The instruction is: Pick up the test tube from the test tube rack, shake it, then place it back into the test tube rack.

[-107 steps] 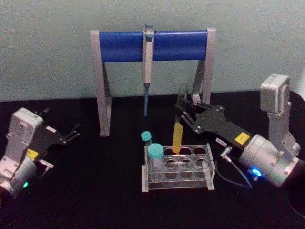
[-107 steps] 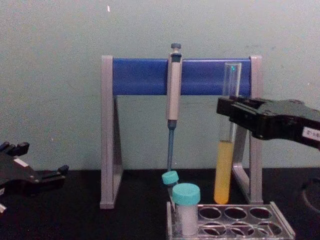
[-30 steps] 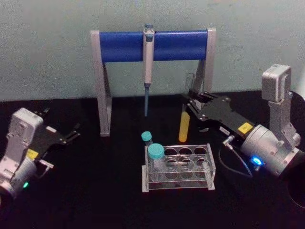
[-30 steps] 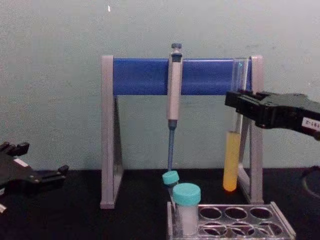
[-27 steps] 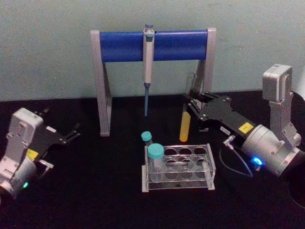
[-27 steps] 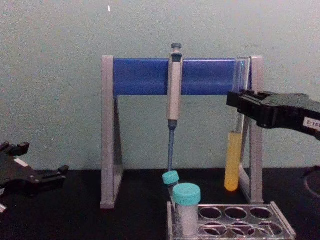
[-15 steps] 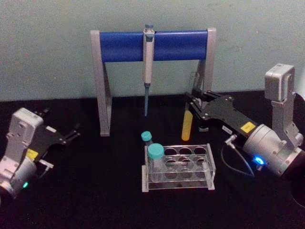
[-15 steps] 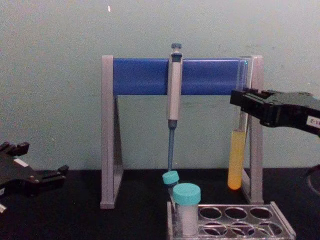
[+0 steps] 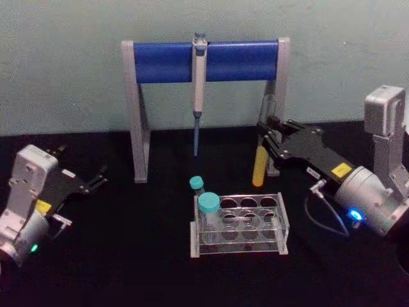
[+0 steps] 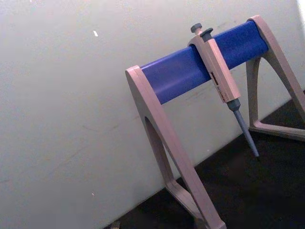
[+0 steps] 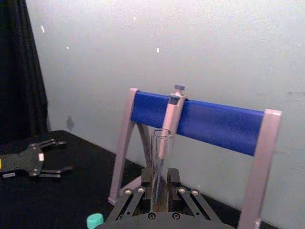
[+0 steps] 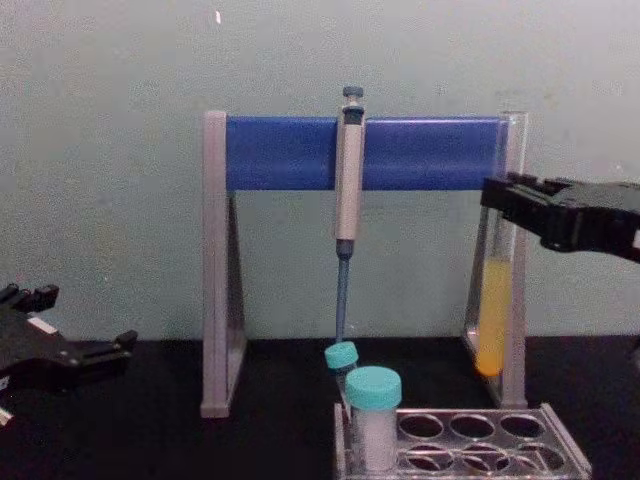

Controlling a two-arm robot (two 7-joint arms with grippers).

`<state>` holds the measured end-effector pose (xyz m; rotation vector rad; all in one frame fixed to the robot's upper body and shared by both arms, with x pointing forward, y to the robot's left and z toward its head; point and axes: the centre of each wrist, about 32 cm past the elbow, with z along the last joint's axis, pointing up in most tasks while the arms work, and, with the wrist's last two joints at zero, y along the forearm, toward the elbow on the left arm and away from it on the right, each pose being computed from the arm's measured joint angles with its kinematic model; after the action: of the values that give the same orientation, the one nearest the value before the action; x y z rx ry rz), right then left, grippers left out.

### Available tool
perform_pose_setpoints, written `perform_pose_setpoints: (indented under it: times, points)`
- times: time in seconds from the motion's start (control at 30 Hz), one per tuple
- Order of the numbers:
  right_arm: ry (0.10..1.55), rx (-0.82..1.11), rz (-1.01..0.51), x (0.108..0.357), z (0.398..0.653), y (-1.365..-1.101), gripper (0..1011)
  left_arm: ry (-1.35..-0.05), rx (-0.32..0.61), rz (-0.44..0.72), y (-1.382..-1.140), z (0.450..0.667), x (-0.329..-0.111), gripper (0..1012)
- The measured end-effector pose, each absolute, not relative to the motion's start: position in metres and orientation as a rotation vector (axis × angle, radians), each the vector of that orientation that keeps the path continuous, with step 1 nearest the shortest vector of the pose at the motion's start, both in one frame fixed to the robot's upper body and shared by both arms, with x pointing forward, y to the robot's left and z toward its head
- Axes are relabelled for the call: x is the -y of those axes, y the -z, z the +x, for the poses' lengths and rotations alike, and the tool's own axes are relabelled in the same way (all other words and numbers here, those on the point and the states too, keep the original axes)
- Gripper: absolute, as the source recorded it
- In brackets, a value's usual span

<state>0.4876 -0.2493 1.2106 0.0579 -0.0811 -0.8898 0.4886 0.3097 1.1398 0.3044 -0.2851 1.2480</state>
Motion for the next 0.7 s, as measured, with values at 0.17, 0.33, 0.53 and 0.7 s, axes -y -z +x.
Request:
perform_pose_setpoints:
  times: [0.17,0.33,0.53,0.7]
  points:
    - [0.908,0.09,0.047,0.258,0.481,-1.211,229,-1.248,0.285,0.304,-1.14,0.489,-0.31,1001]
    - [0.905,0.09,0.035,0.263,0.471,-1.21,229,-1.248,0.285,0.304,-1.14,0.489,-0.31,1001]
    - [0.871,0.074,0.027,0.265,0.459,-1.208,229,-1.248,0.285,0.304,-1.14,0.489,-0.31,1001]
    - [0.827,0.063,0.031,0.261,0.455,-1.206,229,-1.248,0.285,0.304,-1.14,0.489,-0.31,1001]
